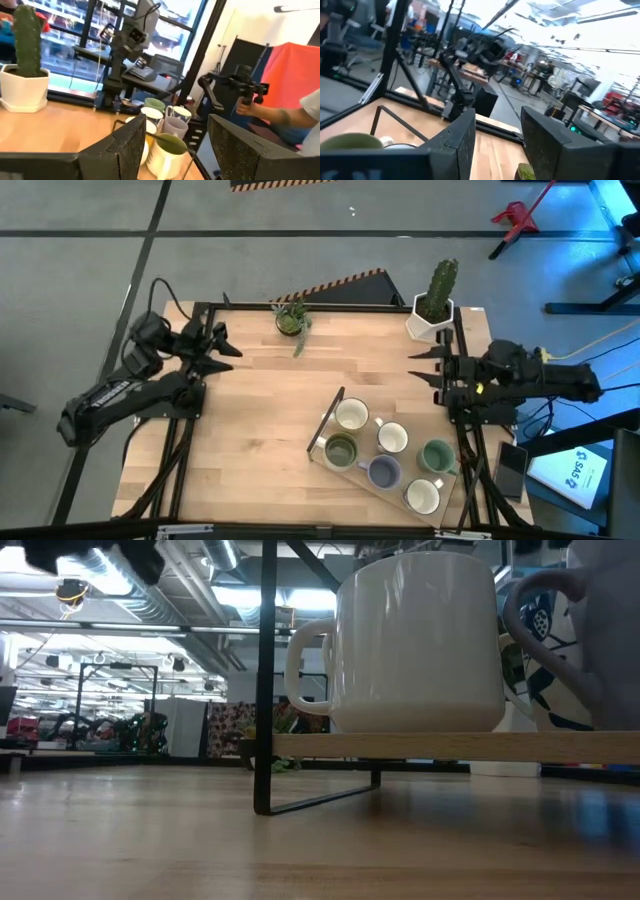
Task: Place coffee mugs
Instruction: Return to Home Position
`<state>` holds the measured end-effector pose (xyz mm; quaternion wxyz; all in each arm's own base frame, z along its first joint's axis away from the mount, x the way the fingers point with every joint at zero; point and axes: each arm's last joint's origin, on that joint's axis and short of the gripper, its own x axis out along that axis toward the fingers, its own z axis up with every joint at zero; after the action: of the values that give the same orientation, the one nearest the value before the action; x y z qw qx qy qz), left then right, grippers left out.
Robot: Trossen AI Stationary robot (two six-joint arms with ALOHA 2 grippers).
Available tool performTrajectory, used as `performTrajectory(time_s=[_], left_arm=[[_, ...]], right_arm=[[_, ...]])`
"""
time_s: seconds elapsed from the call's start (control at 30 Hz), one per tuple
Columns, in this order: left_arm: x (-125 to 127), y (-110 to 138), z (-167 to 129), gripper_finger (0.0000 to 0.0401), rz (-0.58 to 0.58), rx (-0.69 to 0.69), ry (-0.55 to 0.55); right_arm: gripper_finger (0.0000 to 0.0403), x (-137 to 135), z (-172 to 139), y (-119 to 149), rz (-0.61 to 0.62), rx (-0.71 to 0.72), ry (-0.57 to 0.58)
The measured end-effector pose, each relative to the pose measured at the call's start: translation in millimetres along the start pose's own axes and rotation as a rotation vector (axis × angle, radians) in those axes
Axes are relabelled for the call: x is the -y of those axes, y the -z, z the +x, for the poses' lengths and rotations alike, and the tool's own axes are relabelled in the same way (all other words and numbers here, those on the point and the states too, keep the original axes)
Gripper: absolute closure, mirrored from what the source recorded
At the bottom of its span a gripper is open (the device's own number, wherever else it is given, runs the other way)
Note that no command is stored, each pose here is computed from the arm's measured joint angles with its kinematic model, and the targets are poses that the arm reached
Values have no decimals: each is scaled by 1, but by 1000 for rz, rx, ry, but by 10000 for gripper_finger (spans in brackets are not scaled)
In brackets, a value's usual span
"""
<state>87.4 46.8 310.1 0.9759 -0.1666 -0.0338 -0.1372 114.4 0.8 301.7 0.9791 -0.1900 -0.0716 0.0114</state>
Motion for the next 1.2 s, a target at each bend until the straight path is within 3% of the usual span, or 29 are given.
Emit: performTrajectory(time_s=[0.17, 0.37, 0.63, 0.87, 1.2], left_arm=[[-7, 37, -8, 193, -30, 17, -4], [-19, 76, -17, 193, -61, 90, -141], [-36, 121, -23, 193, -111, 116, -214], [-38, 122, -21, 193, -49, 154, -311], [-22, 131, -4, 193, -76, 124, -239]], right_arm=[[260, -9, -11, 22, 33, 36, 27], [260, -22, -18, 55, 61, 78, 72], [260, -33, -26, 88, 105, 82, 140], [260, -38, -30, 101, 122, 69, 156], [260, -40, -30, 104, 120, 36, 128]])
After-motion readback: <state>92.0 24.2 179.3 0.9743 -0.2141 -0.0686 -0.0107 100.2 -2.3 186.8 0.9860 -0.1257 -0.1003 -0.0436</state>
